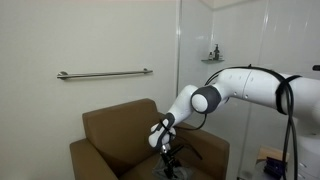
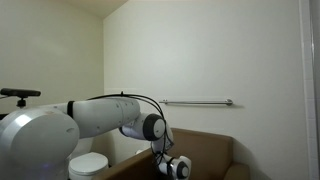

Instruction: Wipe the couch with the cloth

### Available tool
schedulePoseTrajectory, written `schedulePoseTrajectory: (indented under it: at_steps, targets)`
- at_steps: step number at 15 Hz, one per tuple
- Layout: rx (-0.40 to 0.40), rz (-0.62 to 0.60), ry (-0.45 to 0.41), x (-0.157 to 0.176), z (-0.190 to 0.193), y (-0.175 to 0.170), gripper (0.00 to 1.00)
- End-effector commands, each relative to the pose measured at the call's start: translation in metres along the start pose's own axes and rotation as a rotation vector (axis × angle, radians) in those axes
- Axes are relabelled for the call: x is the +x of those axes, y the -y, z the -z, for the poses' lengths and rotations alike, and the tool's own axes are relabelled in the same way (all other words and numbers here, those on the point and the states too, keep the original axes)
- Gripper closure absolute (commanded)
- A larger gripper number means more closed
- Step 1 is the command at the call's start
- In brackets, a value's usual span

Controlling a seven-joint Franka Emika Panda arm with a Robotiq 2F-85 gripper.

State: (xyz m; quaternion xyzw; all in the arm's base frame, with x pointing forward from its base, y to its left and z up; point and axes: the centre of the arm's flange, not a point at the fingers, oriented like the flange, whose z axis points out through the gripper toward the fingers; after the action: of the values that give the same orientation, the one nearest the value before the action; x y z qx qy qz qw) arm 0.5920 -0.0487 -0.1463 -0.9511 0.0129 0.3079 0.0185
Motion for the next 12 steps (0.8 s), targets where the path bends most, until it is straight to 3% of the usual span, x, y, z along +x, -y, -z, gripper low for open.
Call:
schedulePoseTrajectory:
  at_steps: [1, 4, 6, 12]
  targets:
    - [0.026, -0.069, 0.023, 0.029, -0.022, -0.043, 0.96]
    - [0.082, -0.029, 0.0, 0.028, -0.016, -0.024, 0.96]
    - [0.112, 0.032, -0.036, 0.026, -0.007, 0.011, 0.96]
    - [0.131, 0.25, -0.131, 0.031, 0.014, 0.154, 0.96]
